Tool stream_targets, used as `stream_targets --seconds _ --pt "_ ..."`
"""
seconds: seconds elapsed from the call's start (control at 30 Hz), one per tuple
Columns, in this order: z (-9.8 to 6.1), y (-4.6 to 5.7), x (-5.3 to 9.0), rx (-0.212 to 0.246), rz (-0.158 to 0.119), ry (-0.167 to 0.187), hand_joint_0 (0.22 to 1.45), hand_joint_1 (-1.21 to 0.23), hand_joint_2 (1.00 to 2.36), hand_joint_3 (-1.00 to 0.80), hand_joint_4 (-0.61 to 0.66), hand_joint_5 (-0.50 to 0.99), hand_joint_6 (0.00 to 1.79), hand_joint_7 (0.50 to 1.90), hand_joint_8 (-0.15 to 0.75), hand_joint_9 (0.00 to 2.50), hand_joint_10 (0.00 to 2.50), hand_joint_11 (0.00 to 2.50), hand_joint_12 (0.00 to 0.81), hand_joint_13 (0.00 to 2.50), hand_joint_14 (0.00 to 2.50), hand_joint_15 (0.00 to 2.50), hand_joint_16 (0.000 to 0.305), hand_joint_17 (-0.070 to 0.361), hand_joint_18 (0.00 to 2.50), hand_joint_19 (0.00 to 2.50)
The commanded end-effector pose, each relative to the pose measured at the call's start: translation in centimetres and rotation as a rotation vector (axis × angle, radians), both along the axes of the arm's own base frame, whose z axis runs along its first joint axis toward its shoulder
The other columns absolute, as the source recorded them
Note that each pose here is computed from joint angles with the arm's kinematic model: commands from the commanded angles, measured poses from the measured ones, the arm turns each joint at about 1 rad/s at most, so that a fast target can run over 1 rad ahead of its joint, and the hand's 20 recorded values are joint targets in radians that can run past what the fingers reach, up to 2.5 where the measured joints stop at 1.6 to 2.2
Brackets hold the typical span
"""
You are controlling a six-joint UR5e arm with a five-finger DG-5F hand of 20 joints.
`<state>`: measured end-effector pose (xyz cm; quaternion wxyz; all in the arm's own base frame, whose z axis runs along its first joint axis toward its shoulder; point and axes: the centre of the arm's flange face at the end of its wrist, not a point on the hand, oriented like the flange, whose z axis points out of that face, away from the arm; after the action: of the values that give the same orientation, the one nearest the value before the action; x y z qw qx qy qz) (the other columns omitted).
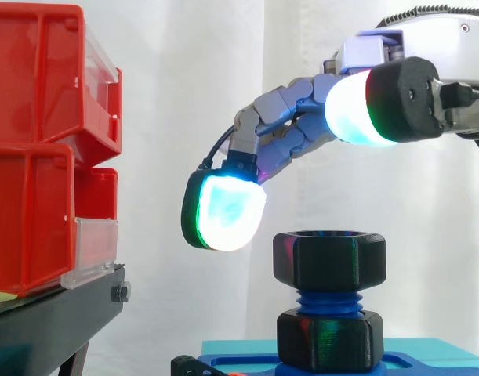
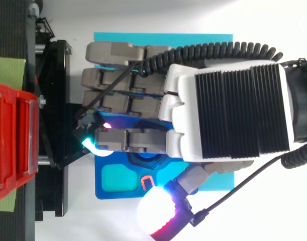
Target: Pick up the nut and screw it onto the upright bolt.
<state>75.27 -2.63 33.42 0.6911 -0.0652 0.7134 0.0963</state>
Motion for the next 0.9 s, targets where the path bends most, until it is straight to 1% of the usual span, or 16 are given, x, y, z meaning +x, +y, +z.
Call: stream_targets --seconds 0.0,0.07,0.23,0.3,0.33,0.4,0.43,0.5,0.7,0.87 --pt "-0.2 0.3 -0.2 -0.002 0.004 0.023 0.51 -0.06 1.00 -0.50 0.24 -0.11 0.50 0.90 0.234 0.47 0.00 0.00 0.312 0.38 0.00 0.00 0.034 0.076 0.03 0.00" --pt "-0.3 0.4 -0.3 -0.002 0.007 0.029 0.51 -0.06 1.00 -0.50 0.25 -0.11 0.50 0.93 0.235 0.47 0.00 0.00 0.313 0.38 0.00 0.00 0.034 0.076 0.03 0.00" --pt "-1.1 0.4 -0.5 -0.003 0.008 0.041 0.51 -0.07 1.00 -0.50 0.26 -0.10 0.50 1.01 0.242 0.48 0.00 0.00 0.311 0.39 0.00 0.00 0.033 0.074 0.04 0.00" --pt "-1.1 0.4 -0.6 -0.003 0.010 0.044 0.51 -0.07 1.00 -0.50 0.26 -0.09 0.50 1.08 0.246 0.49 0.00 0.00 0.309 0.40 0.00 0.00 0.032 0.073 0.04 0.00" --pt "-1.2 0.3 -0.6 -0.003 0.008 0.046 0.51 -0.07 1.00 -0.50 0.25 -0.09 0.50 1.13 0.249 0.50 0.00 0.00 0.304 0.41 0.00 0.00 0.032 0.072 0.04 0.00" --pt "-1.2 0.0 -0.6 -0.003 0.006 0.048 0.52 -0.08 1.00 -0.50 0.23 -0.08 0.50 1.17 0.254 0.51 0.00 0.00 0.301 0.42 0.00 0.00 0.031 0.069 0.05 0.00" --pt "-1.1 -0.2 -0.6 -0.003 0.005 0.046 0.52 -0.08 1.00 -0.50 0.23 -0.08 0.50 1.18 0.253 0.51 0.00 0.00 0.299 0.42 0.00 0.00 0.030 0.068 0.06 0.00" --pt "-1.1 -0.2 -0.6 -0.003 0.005 0.046 0.52 -0.09 1.00 -0.50 0.22 -0.08 0.50 1.22 0.256 0.52 0.00 0.00 0.295 0.43 0.00 0.00 0.030 0.066 0.06 0.00" --pt "-1.1 -0.6 -0.6 -0.003 0.010 0.044 0.52 -0.09 1.00 -0.50 0.18 -0.07 0.50 1.31 0.262 0.54 0.00 0.00 0.293 0.46 0.00 0.00 0.028 0.063 0.08 0.00" --pt "-1.1 -1.3 -0.7 -0.004 0.004 0.042 0.52 -0.10 1.00 -0.50 0.18 -0.06 0.50 1.38 0.264 0.55 0.00 0.00 0.287 0.48 0.00 0.00 0.027 0.061 0.10 0.00"
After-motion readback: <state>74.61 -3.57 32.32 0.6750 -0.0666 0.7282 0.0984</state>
